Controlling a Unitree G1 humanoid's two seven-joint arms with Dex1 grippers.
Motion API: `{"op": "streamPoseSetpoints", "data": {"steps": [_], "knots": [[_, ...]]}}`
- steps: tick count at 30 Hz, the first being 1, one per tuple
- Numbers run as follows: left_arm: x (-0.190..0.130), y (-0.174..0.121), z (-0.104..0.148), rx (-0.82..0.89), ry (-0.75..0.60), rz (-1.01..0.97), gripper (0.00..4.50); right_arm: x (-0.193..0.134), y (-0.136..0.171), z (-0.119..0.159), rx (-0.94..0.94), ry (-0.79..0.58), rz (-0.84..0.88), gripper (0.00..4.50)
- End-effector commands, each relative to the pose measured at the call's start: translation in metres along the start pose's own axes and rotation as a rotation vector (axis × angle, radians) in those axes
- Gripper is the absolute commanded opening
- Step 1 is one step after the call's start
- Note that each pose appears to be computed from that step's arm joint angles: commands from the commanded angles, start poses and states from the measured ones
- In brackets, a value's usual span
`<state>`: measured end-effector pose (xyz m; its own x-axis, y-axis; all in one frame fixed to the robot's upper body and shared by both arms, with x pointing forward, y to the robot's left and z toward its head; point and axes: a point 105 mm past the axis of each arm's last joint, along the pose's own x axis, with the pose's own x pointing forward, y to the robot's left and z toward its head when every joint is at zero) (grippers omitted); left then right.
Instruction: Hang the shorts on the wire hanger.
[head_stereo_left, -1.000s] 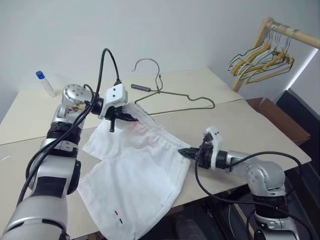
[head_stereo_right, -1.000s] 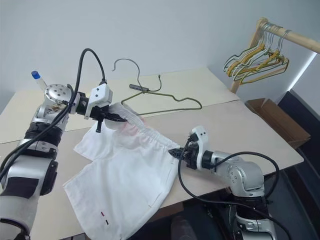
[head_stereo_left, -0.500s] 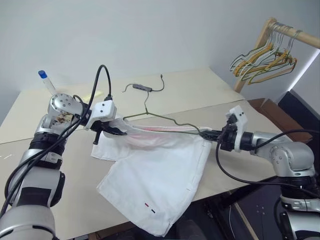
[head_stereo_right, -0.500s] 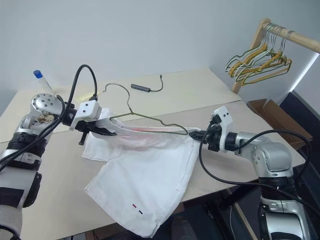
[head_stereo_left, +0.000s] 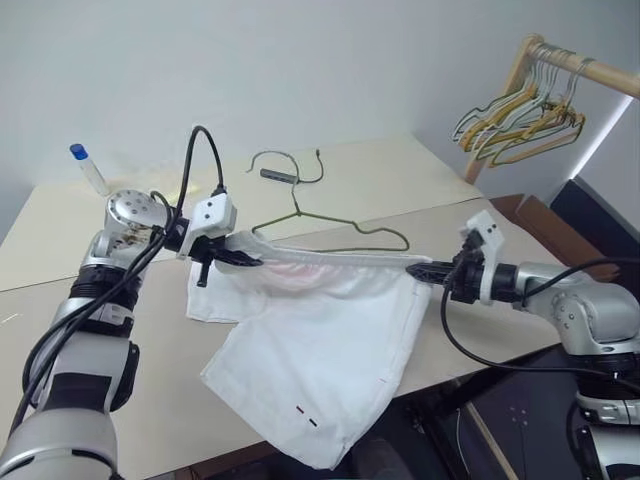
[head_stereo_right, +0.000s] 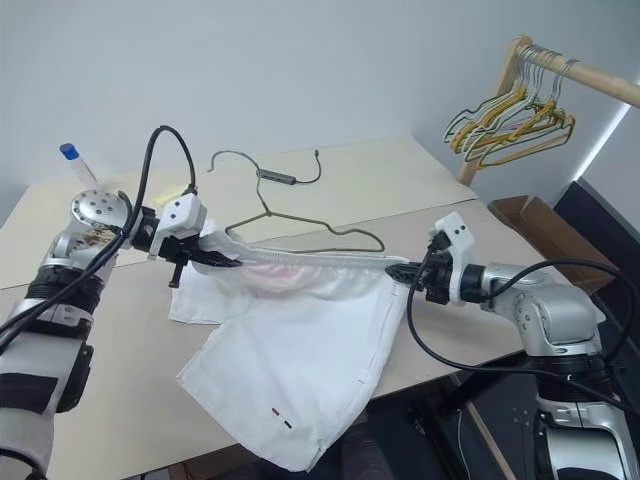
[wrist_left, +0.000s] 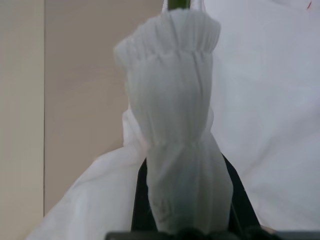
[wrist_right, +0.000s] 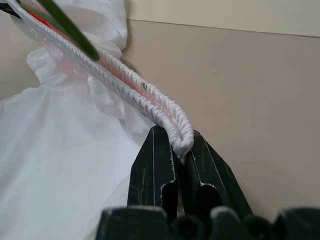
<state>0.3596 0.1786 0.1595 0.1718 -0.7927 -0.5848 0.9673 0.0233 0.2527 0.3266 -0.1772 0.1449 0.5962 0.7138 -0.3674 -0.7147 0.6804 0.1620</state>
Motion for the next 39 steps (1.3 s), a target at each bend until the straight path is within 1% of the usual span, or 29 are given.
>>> {"op": "streamPoseSetpoints", "data": {"steps": [1,10,14,18,22,26,31,35,39], "knots": [[-0.019,0.003,-0.013,0.004,0.099,0.054,0.01,-0.022,-0.020,0.011,-0.036,-0.019,-0.110,0.02],[-0.016,0.006,-0.021,-0.016,0.142,0.088,0.01,-0.028,-0.020,0.012,-0.050,-0.012,-0.109,0.02],[-0.016,0.003,-0.029,-0.002,0.199,0.073,0.01,-0.030,-0.020,0.013,-0.055,-0.013,-0.108,0.02],[-0.016,0.006,-0.039,-0.009,0.245,0.107,0.01,-0.031,-0.020,0.014,-0.064,-0.012,-0.110,0.02],[-0.016,0.010,-0.041,-0.054,0.225,0.144,0.01,-0.032,-0.019,0.013,-0.072,-0.009,-0.103,0.02],[-0.012,0.007,-0.034,-0.088,0.143,0.127,0.01,-0.030,-0.016,0.012,-0.076,-0.007,-0.093,0.02],[-0.011,0.002,-0.029,-0.098,0.074,0.101,0.01,-0.030,-0.016,0.011,-0.079,-0.004,-0.085,0.02],[-0.013,-0.001,-0.037,-0.084,0.126,0.088,0.01,-0.030,-0.016,0.011,-0.082,-0.004,-0.083,0.02],[-0.015,0.001,-0.039,-0.101,0.140,0.109,0.01,-0.032,-0.017,0.011,-0.086,-0.005,-0.085,0.02]]}}
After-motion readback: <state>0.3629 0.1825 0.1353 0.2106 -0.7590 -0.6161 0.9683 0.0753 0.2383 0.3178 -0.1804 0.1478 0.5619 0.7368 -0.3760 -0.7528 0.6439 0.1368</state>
